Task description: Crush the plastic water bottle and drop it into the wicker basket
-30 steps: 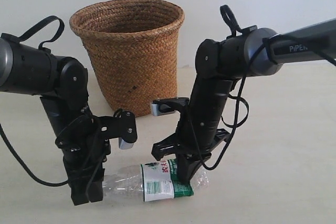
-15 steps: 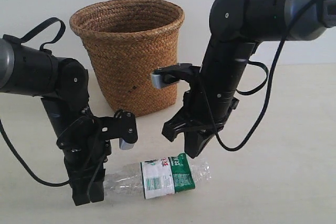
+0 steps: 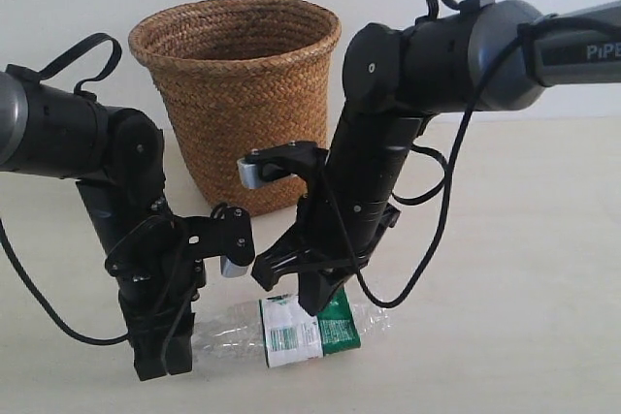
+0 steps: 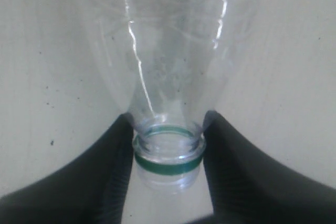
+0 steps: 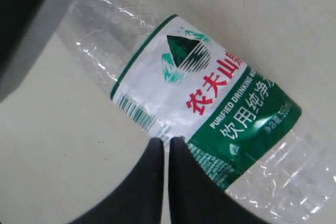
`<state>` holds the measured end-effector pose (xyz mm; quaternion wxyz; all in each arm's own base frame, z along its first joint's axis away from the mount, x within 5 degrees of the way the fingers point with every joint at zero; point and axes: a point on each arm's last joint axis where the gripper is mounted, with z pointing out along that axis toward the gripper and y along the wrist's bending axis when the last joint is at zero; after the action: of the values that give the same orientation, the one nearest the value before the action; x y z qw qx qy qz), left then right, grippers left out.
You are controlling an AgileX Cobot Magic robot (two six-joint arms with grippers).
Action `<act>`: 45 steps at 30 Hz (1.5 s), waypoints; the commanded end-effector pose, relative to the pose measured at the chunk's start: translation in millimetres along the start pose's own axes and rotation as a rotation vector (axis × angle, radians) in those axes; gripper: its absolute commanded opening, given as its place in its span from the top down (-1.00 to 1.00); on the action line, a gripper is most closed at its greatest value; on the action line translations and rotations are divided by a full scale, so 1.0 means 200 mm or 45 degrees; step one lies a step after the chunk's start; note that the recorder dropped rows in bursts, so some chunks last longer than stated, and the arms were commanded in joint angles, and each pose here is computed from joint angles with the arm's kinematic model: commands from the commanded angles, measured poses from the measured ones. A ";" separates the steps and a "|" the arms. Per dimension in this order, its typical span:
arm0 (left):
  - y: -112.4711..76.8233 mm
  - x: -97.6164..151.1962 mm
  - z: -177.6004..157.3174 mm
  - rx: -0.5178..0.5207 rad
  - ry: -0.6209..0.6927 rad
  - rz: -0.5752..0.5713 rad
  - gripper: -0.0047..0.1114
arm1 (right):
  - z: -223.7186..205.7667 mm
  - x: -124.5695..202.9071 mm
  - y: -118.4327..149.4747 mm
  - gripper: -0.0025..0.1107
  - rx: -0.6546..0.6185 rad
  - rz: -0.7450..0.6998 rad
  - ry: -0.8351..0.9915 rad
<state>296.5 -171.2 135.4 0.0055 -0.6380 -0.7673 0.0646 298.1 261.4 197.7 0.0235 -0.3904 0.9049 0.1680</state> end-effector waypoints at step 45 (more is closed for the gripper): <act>-0.01 -0.01 0.00 0.016 0.002 -0.012 0.85 | 0.43 0.00 -0.17 0.96 0.073 0.321 0.111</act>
<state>297.0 -170.5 135.3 0.0059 -0.6352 -0.7700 0.0598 311.8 270.8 139.7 -0.0206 -0.2746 0.9486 0.1557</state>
